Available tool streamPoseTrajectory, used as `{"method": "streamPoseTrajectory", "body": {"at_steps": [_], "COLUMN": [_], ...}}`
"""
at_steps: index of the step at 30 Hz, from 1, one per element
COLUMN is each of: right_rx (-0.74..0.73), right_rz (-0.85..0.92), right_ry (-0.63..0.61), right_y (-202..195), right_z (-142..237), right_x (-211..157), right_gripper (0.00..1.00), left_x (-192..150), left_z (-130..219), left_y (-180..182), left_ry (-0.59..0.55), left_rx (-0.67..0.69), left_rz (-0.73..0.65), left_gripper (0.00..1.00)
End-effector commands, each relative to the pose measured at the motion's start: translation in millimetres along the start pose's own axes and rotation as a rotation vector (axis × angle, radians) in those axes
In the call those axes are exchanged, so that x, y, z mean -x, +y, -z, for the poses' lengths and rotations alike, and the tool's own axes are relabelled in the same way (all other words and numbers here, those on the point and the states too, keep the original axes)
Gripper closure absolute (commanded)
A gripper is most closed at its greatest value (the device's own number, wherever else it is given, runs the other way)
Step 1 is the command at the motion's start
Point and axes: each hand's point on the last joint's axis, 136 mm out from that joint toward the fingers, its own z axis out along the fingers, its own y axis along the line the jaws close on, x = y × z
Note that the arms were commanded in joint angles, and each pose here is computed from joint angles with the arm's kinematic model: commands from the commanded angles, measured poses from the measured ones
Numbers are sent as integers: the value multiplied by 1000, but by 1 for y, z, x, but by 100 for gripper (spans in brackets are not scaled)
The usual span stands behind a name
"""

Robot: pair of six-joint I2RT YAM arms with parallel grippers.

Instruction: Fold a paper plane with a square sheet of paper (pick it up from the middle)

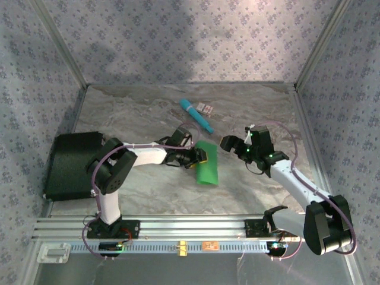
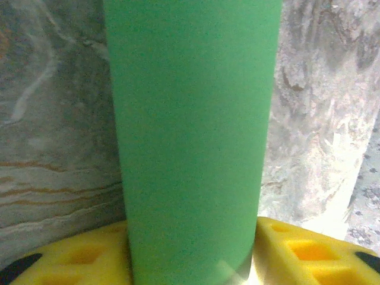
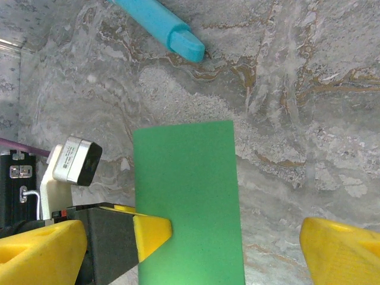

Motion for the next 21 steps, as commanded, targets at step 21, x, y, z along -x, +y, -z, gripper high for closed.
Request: {"method": "streamPoseTrajectory", "body": {"at_steps": [21], "right_rx": [-2], "right_rz": [23], "right_ry": [57], "right_y": [6], "right_z": [-17], "right_x": [-12], "right_gripper": [3], "left_x": [10], "left_z": [32], "left_y": [32], "left_ry": [-126], "left_rx": [291], "left_rz": [-124], "left_gripper": [46]}}
